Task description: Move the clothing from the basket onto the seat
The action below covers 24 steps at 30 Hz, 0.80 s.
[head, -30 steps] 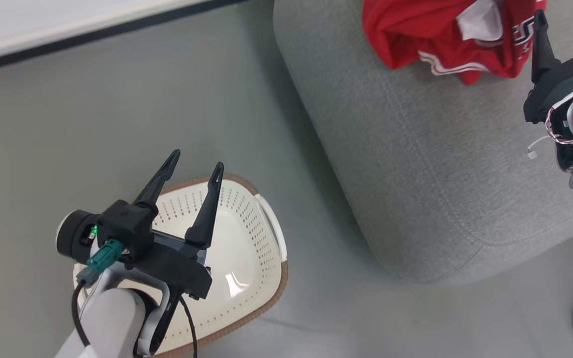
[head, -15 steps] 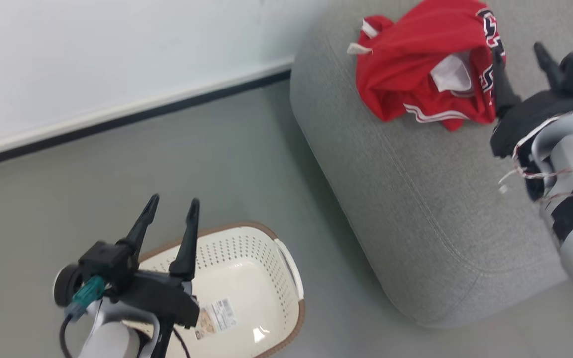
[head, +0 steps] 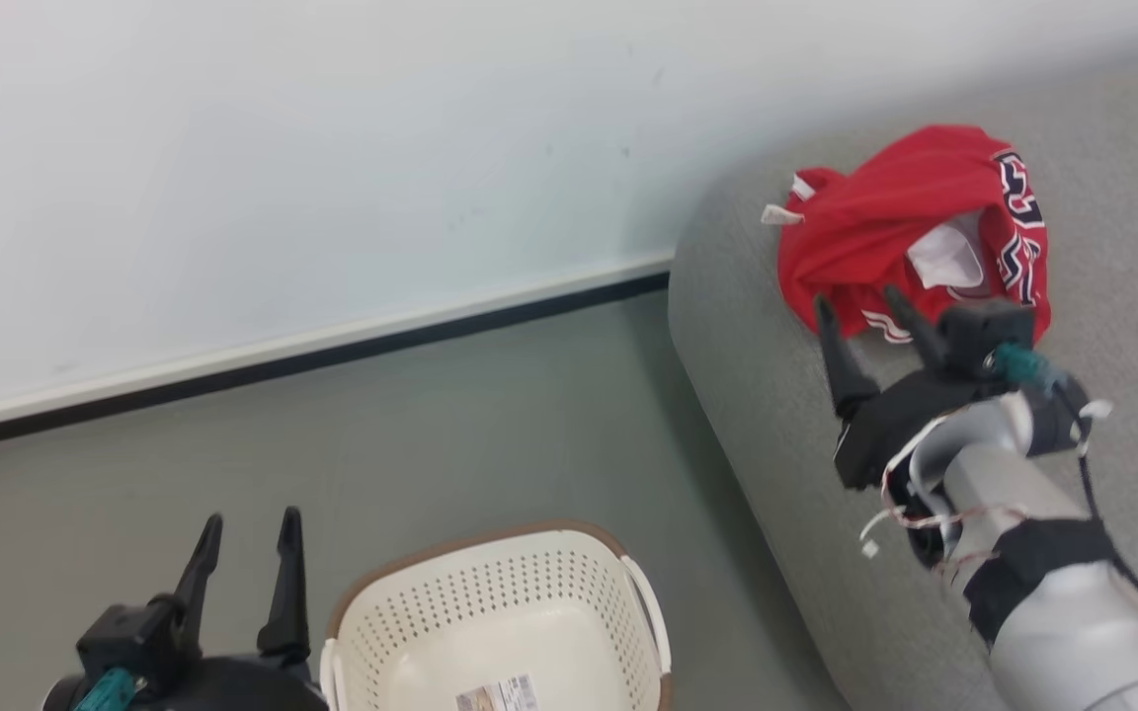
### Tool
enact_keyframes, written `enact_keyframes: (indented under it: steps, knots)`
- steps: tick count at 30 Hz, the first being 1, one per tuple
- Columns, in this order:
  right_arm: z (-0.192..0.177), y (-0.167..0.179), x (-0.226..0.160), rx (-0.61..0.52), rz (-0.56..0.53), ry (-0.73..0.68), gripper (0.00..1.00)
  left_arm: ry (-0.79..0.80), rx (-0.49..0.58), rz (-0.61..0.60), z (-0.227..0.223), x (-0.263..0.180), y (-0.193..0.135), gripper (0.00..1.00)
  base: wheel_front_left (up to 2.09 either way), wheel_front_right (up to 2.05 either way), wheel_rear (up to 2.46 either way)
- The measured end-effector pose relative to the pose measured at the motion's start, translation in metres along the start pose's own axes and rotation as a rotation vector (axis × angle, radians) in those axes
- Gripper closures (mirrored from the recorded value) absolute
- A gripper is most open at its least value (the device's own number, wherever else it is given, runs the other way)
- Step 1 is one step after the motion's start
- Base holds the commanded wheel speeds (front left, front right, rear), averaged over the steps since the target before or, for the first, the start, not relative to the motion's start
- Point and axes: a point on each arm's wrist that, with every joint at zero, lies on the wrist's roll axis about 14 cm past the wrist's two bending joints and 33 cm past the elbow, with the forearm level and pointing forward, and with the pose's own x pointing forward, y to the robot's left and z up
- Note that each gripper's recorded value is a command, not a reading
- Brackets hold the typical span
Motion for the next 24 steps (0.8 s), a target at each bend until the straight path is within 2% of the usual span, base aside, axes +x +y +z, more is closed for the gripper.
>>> enact_keyframes:
  steps: [11,24]
  knots:
    - [-0.019,0.043,-0.033,0.052,0.055,-0.015,0.00,-0.035,0.012,0.160,0.008,-0.052,0.046,0.00,0.00,0.00,0.00]
    - [-0.037,0.078,-0.067,0.112,0.091,-0.034,0.00,-0.045,-0.023,0.249,0.004,-0.092,0.063,0.00,0.00,0.00,0.00]
